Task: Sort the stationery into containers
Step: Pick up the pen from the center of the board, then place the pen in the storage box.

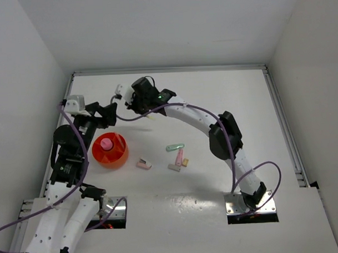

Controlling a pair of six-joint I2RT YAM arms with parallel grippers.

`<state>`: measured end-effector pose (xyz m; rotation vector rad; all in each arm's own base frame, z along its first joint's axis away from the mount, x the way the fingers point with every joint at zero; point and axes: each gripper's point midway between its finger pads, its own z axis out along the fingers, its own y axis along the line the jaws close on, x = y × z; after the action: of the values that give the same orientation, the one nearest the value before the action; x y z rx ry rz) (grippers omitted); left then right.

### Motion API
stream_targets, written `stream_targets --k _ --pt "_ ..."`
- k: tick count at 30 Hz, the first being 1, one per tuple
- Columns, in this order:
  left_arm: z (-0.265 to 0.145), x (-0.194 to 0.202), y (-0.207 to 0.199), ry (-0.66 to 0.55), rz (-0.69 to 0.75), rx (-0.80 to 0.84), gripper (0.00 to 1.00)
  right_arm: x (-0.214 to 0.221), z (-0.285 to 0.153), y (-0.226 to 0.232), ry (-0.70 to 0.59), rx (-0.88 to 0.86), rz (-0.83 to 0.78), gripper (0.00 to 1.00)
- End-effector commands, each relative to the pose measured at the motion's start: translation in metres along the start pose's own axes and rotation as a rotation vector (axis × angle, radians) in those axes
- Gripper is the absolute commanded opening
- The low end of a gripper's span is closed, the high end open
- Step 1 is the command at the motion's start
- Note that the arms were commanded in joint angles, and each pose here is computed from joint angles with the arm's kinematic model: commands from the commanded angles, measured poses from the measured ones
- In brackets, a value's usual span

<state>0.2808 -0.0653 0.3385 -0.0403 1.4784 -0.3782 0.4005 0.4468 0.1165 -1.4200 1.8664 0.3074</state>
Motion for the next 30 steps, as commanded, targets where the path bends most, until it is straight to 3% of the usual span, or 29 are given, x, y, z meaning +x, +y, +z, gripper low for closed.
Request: stream_targets --k 1,6,8,12,16,17,18,30 --pt "-0.003 -0.020 0.001 -0.060 0.010 -0.019 0.78 -0.115 -0.068 -0.005 -0.417 -0.042 0.159 0.00" --pt "-0.004 -0.026 0.002 -0.080 0.010 -0.023 0.78 -0.145 -0.091 0.045 -0.515 -0.428 0.273 0.00" --pt "-0.004 -0.026 0.002 -0.080 0.010 -0.023 0.77 -0.150 -0.106 0.080 -0.552 -0.667 0.251 0.00" --pt "-0.004 -0.026 0.002 -0.080 0.010 -0.023 0.77 -0.141 -0.102 0.105 -0.579 -0.851 0.270 0.00" --pt "-0.006 -0.024 0.004 -0.082 0.010 -0.032 0.77 -0.139 -0.100 0.104 -0.652 -0.948 0.293 0.00" --pt "-0.006 -0.027 0.003 -0.093 0.010 -0.029 0.77 -0.153 -0.112 0.101 -0.777 -0.955 0.209 0.00" --pt "-0.008 -0.030 0.002 -0.105 0.011 -0.026 0.77 -0.153 -0.117 0.104 -0.819 -0.980 0.203 0.00" --pt "-0.010 -0.028 0.002 -0.105 0.011 -0.026 0.77 -0.129 -0.071 0.111 -0.796 -1.008 0.230 0.00"
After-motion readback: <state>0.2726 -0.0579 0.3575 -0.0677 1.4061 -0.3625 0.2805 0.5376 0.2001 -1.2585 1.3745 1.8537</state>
